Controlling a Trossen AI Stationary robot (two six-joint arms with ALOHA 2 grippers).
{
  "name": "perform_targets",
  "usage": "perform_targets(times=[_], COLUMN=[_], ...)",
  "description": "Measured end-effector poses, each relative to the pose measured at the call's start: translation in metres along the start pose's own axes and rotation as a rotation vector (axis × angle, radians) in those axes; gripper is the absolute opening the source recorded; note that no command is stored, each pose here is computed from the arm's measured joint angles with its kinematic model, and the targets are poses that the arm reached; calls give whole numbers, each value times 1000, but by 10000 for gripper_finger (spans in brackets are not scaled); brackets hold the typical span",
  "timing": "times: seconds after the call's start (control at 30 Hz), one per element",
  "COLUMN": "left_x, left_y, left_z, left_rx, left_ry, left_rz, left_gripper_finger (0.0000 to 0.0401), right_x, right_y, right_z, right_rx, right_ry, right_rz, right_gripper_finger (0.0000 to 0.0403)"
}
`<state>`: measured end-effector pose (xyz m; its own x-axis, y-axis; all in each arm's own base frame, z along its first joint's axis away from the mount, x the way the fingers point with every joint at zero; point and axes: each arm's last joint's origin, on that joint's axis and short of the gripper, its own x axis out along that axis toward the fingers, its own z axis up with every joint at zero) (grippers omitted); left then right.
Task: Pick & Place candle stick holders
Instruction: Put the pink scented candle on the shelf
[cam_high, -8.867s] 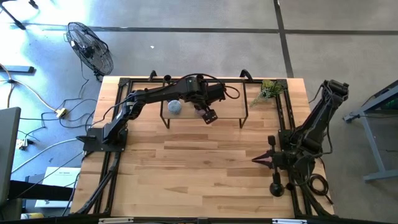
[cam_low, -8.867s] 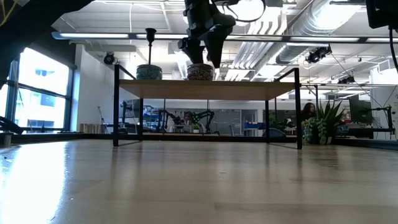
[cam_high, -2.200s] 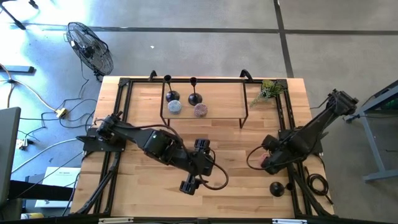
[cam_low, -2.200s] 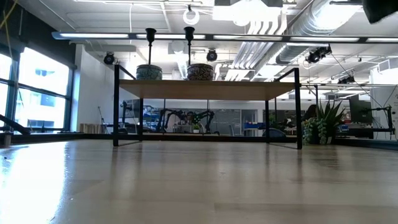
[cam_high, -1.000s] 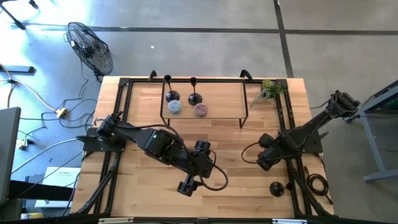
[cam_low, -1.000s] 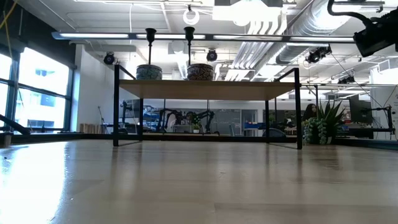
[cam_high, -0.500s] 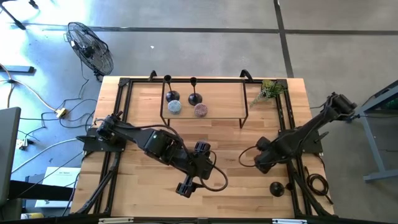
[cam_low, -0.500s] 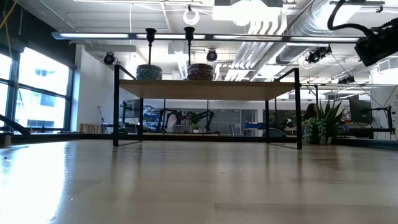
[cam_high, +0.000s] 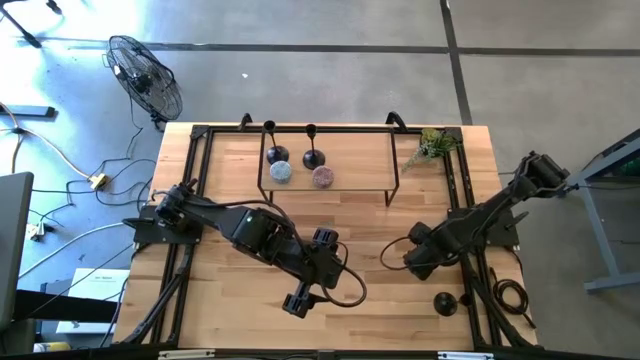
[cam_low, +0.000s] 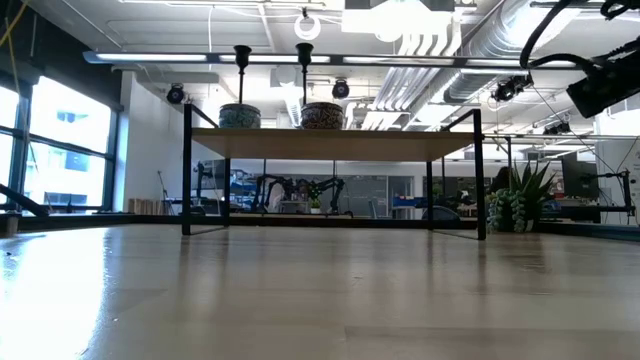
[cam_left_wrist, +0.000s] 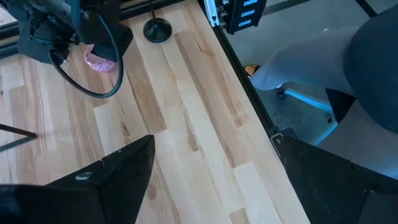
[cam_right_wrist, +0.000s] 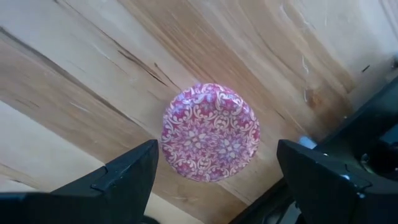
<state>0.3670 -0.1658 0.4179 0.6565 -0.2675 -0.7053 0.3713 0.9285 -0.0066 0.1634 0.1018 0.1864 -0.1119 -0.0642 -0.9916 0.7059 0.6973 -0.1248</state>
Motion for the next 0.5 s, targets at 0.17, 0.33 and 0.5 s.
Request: perform_targets(times=[0.17, 0.33, 0.5], left_x=[0, 0, 0], left_y=[0, 0, 0], left_z=[0, 0, 0], left_rx=[0, -2, -4], left_ry=[0, 1, 5], left_rz=[-1, -1, -2], left_gripper_finger=[340, 340, 340], right_x=[0, 29, 61], right_y=[-1, -7, -10], right_z=[3, 3, 2], right_rx=[18, 33, 24], right_ry=[7, 85, 106], right_rz=[2, 37, 167], right_gripper_finger=[323, 323, 323])
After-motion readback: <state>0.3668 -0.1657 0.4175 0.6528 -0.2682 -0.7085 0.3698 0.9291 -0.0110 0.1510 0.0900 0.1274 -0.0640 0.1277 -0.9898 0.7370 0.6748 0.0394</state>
